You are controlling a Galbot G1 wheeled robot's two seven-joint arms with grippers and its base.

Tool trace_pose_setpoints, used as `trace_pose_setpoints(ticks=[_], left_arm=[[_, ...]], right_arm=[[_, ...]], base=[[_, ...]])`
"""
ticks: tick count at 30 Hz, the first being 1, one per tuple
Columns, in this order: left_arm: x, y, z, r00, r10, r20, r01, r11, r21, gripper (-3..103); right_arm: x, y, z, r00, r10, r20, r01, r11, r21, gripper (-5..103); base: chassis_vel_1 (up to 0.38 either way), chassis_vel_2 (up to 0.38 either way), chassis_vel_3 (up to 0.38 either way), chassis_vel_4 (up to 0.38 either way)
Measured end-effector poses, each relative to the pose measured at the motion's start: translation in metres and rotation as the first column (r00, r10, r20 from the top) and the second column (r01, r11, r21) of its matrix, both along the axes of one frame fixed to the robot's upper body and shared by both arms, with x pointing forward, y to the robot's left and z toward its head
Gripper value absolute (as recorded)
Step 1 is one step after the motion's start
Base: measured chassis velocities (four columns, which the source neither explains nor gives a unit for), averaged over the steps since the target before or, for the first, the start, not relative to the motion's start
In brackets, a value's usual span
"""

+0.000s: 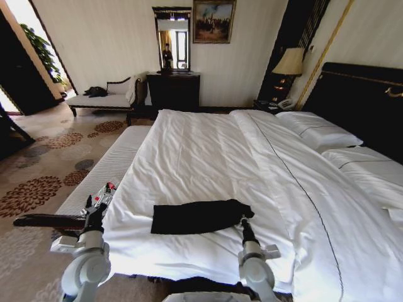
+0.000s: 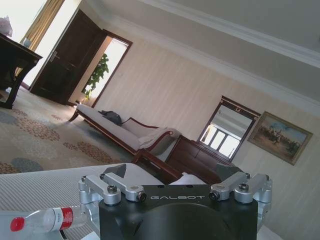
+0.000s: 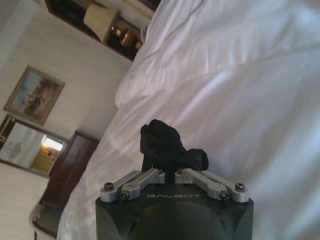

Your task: Fold the clothes on the bed.

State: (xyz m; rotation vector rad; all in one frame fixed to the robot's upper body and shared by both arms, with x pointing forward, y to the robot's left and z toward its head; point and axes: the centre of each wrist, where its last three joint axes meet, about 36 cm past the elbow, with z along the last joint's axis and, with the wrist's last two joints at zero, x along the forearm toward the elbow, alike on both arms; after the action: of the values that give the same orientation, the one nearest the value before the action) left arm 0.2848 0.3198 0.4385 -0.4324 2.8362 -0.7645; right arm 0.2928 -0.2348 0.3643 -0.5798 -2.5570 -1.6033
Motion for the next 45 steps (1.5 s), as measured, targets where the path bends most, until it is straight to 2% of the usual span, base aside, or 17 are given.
trace_pose_setpoints(ticks=[2,4,7,8,10,11,14,16,20,21,25,26,29,31,35,39,45], left_arm=[[0.000,-0.001,-0.001,1.000,0.002,0.000,-0.002,1.000,-0.001,100],[0.000,-0.001,-0.001,1.000,0.002,0.000,-0.002,1.000,-0.001,100],[0.001,-0.004,-0.002,1.000,0.001,0.000,-0.001,1.000,-0.002,100],[0.001,-0.004,-0.002,1.000,0.001,0.000,-0.001,1.000,-0.002,100],[0.001,-0.005,-0.003,1.000,0.001,-0.001,-0.001,1.000,-0.004,100],[0.001,-0.005,-0.003,1.000,0.001,-0.001,-0.001,1.000,-0.004,100],[0.000,-0.006,-0.004,1.000,0.002,-0.003,-0.002,1.000,-0.002,100],[0.000,-0.006,-0.004,1.000,0.004,-0.004,-0.004,1.000,-0.001,100],[0.000,-0.003,-0.008,1.000,0.011,-0.012,-0.010,1.000,0.007,100],[0.000,-0.003,-0.008,1.000,0.011,-0.012,-0.010,1.000,0.007,100],[0.002,0.003,-0.009,1.000,0.015,-0.016,-0.014,1.000,0.021,100],[0.002,0.003,-0.009,1.000,0.015,-0.016,-0.014,1.000,0.021,100],[0.003,0.010,-0.009,0.999,0.029,-0.015,-0.029,0.999,0.028,100],[0.003,0.012,-0.008,0.999,0.031,-0.014,-0.031,0.999,0.029,100],[0.005,0.015,-0.009,0.999,0.039,-0.015,-0.038,0.999,0.028,100],[0.006,0.013,-0.010,0.999,0.040,-0.015,-0.040,0.999,0.019,100],[0.006,0.010,-0.010,0.999,0.040,-0.017,-0.040,0.999,0.012,100]], right_arm=[[0.001,-0.016,0.009,1.000,-0.024,0.020,0.024,1.000,-0.011,3],[0.002,-0.020,0.011,0.999,-0.028,0.025,0.029,0.999,-0.019,3],[0.005,-0.033,0.015,0.998,-0.034,0.047,0.038,0.995,-0.092,3],[0.005,-0.033,0.015,0.998,-0.034,0.047,0.038,0.995,-0.092,3],[0.005,-0.026,0.011,0.998,0.012,0.066,0.000,0.983,-0.182,3],[0.005,-0.026,0.011,0.998,0.012,0.066,0.000,0.983,-0.182,3],[0.003,0.003,-0.003,0.983,0.149,0.106,-0.109,0.944,-0.310,3],[0.003,0.010,-0.006,0.976,0.181,0.118,-0.133,0.933,-0.333,3],[0.007,0.047,-0.027,0.907,0.381,0.179,-0.262,0.843,-0.469,3],[0.007,0.047,-0.027,0.907,0.381,0.179,-0.262,0.843,-0.469,3],[-0.001,0.080,-0.046,0.825,0.532,0.192,-0.357,0.753,-0.553,3],[-0.001,0.080,-0.046,0.825,0.532,0.192,-0.357,0.753,-0.553,3],[-0.008,0.099,-0.064,0.779,0.602,0.175,-0.403,0.695,-0.595,3],[-0.009,0.100,-0.067,0.774,0.609,0.170,-0.409,0.687,-0.601,3],[-0.014,0.104,-0.089,0.763,0.633,0.133,-0.425,0.646,-0.634,3],[-0.018,0.104,-0.103,0.760,0.640,0.112,-0.427,0.621,-0.657,3],[-0.022,0.102,-0.113,0.762,0.642,0.087,-0.439,0.610,-0.660,3]], base=[[0.000,0.000,0.000,0.000],[0.000,0.000,0.000,0.000],[0.000,0.000,0.000,0.000],[0.000,0.000,0.000,0.000],[0.000,0.000,0.000,0.000],[0.000,0.000,0.000,0.000],[0.000,0.000,0.000,0.000],[0.000,0.000,0.000,0.000],[0.000,0.000,0.000,0.000],[0.000,0.000,0.000,0.000],[0.000,0.000,0.000,0.000],[0.000,0.000,0.000,0.000],[0.000,0.000,0.000,0.000],[0.000,0.000,0.000,0.000],[0.000,0.000,0.000,0.000],[0.000,0.000,0.000,0.000],[0.000,0.000,0.000,0.000]])
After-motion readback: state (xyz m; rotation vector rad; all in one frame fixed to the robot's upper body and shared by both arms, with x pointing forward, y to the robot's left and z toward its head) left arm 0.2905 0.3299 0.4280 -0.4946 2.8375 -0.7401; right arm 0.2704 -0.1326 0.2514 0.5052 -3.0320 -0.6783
